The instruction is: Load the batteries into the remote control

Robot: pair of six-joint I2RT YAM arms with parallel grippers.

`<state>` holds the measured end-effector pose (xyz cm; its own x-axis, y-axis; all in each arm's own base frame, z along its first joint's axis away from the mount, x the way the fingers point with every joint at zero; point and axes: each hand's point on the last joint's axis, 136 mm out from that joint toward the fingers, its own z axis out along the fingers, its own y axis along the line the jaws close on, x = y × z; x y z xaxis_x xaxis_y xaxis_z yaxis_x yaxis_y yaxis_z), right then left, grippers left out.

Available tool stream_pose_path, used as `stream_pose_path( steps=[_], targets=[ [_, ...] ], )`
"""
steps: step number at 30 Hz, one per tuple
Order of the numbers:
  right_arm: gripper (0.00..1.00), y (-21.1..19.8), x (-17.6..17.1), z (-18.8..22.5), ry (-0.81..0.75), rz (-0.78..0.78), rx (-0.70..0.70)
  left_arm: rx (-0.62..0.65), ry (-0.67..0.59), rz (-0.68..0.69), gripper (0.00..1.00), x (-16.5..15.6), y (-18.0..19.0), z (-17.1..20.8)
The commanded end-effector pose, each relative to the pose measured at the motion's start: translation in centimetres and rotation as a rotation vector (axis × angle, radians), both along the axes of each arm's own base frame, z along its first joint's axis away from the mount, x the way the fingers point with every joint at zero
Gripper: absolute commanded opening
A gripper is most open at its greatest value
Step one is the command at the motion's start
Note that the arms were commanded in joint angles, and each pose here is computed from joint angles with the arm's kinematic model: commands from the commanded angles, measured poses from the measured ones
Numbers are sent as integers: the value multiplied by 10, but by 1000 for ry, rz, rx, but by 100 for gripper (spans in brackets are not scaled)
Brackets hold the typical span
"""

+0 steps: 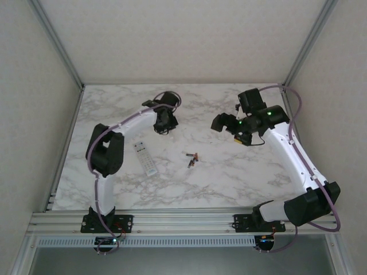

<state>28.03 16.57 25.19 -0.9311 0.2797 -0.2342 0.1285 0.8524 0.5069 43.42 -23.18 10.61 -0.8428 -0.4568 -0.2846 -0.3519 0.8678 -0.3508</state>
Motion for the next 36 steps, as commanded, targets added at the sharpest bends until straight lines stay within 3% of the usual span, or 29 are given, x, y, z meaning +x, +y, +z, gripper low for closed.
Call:
stream_pose_path(
  steps=[1,4,7,12,15,16,18,21,29,31,32,35,36],
  targets=[
    [99,32,22,52,-93,-33,243,-342,-349,-30,6,33,-40,143],
    [99,57,43,94,-137,-60,482,-557,-585,-48,6,41,-54,238],
    [99,77,64,138,-184,-64,696,-748,-736,-78,6,39,-64,310],
    [99,97,89,221,-350,17,960,-993,-840,-128,6,27,-80,383],
    [98,99,100,244,-393,13,1027,-1072,-866,-129,6,23,-85,408],
    [94,99,103,247,-402,3,1039,-1095,-874,-132,5,21,-86,414],
    [68,99,110,254,-435,-3,1073,-1140,-894,-135,6,17,-88,425],
    [46,102,115,255,-422,-3,1087,-1179,-932,-125,6,13,-86,434],
    [22,104,112,253,-442,12,1035,-1190,-914,-101,9,18,-91,428],
    [14,103,112,251,-448,14,1015,-1166,-912,-100,14,19,-92,425],
    [11,101,112,252,-457,20,997,-1136,-907,-94,23,20,-91,420],
    [9,88,112,247,-502,76,882,-1005,-929,-54,72,19,-75,416],
    [9,81,113,239,-512,97,816,-956,-928,-24,79,20,-65,413]
  ],
)
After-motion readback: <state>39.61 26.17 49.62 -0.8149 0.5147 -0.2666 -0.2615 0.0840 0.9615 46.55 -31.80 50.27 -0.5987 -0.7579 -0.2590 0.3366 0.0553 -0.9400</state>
